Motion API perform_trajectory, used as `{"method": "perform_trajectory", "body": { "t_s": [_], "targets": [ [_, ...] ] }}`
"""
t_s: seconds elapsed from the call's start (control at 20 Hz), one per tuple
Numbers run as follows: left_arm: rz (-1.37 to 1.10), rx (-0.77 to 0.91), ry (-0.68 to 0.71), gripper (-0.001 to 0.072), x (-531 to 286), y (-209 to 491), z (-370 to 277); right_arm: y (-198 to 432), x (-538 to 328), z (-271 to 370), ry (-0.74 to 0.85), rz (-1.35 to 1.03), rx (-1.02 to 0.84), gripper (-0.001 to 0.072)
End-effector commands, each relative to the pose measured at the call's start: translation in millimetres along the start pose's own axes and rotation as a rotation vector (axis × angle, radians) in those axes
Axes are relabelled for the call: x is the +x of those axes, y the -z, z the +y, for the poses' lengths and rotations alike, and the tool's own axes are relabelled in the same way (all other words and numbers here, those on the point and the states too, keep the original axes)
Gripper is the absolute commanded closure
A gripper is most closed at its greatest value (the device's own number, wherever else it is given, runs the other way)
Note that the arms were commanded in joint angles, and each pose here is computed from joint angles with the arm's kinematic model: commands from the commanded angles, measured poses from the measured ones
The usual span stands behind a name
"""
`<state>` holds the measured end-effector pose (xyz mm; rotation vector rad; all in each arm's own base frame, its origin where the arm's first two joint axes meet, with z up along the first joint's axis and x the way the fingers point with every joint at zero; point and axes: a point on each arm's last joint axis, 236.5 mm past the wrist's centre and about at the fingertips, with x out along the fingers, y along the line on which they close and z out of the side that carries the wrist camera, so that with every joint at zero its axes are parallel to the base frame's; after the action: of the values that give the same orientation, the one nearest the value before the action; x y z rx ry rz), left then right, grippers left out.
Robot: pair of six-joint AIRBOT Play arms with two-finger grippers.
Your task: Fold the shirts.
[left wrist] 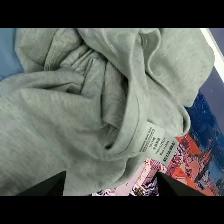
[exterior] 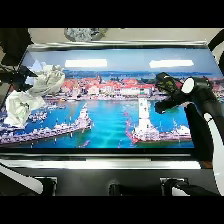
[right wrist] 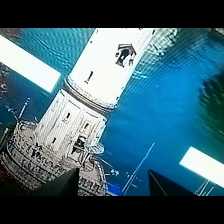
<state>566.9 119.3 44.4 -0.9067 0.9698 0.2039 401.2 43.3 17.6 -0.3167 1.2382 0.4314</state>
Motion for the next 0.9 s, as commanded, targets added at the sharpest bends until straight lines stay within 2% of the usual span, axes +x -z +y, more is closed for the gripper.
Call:
{"method": "perform_trajectory", "body": {
  "t_s": [0.0,0.1,0.25,0.4,0.5,0.65,0.85],
  "targets": [
    [0.023,0.175,-0.019,-0.0013,14.0,3.9,3.2,-3.7,0.2,-1.3,0.007,-0.014,-0.001,0.0189],
    [-0.009,0.487,-0.146,-0.0013,7.3,2.3,2.3,-3.4,0.2,-1.1,0.006,-0.013,0.000,0.0189],
    [-0.054,0.910,-0.450,-0.0013,-7.7,-5.9,2.6,-3.9,0.2,-0.7,0.004,-0.015,0.001,0.0189],
    [0.002,0.974,-0.461,-0.0013,19.9,18.7,-4.3,-4.2,0.2,0.2,0.000,-0.017,0.014,0.0189],
    [0.040,0.893,-0.480,-0.0013,34.5,32.2,4.4,-3.6,0.2,1.4,-0.005,-0.014,0.018,0.0189],
    [-0.022,0.553,-0.438,-0.0013,33.8,27.7,10.4,-1.6,0.2,2.4,-0.009,-0.005,0.018,0.0189],
    [-0.024,0.094,-0.080,-0.0013,21.9,24.2,-34.6,-1.6,0.2,2.4,-0.009,-0.006,0.018,0.0189]
  ]
}}
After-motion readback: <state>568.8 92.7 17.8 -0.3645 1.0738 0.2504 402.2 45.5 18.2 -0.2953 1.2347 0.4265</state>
